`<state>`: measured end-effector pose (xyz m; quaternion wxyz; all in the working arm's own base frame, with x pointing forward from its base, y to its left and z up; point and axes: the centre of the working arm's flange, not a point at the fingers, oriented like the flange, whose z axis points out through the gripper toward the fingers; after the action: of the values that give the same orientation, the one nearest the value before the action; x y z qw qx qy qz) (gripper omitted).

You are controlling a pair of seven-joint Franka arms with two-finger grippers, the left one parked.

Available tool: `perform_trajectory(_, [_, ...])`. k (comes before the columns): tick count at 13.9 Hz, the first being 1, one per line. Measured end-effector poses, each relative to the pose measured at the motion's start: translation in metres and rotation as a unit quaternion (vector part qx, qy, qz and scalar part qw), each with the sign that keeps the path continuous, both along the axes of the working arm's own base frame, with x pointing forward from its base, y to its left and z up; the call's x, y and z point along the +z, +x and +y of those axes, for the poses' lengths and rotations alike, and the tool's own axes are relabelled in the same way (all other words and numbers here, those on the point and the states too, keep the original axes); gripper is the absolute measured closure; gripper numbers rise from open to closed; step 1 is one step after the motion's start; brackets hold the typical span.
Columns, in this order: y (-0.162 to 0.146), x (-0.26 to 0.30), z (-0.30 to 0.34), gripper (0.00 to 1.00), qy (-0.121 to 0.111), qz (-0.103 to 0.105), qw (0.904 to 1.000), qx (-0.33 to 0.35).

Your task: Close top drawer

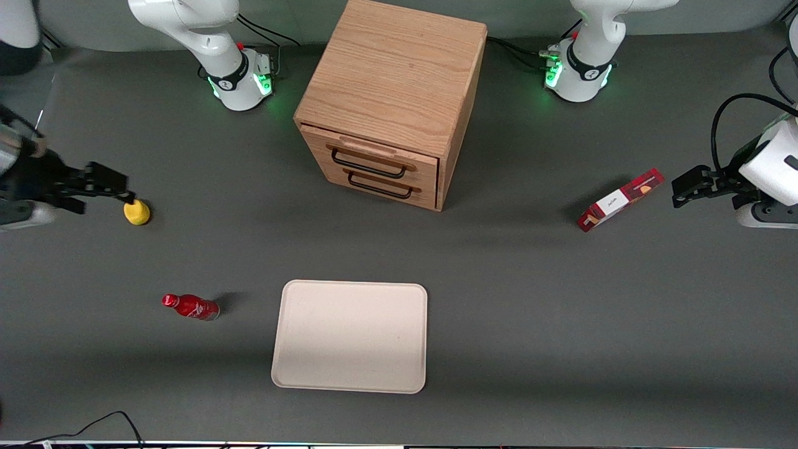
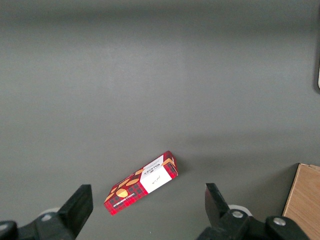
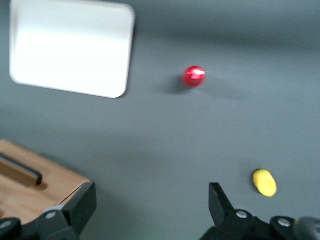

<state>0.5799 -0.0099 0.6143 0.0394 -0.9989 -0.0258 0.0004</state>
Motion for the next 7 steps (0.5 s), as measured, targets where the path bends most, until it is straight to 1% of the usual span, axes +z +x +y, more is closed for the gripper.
perform_trajectory(1, [-0.003,-0.001,-0.017,0.00,-0.008,-0.005,0.9998,-0.015])
perform_trajectory(2, [-0.005,-0.004,-0.029,0.00,-0.022,-0.009,0.9994,-0.025])
perform_trajectory(3, [-0.006,-0.008,-0.035,0.00,-0.035,-0.012,0.9989,-0.029])
perform_trajectory(4, [-0.005,-0.011,-0.036,0.00,-0.042,-0.015,0.9986,-0.030])
perform_trajectory(7, [-0.004,-0.014,-0.029,0.00,-0.046,-0.014,0.9983,-0.031])
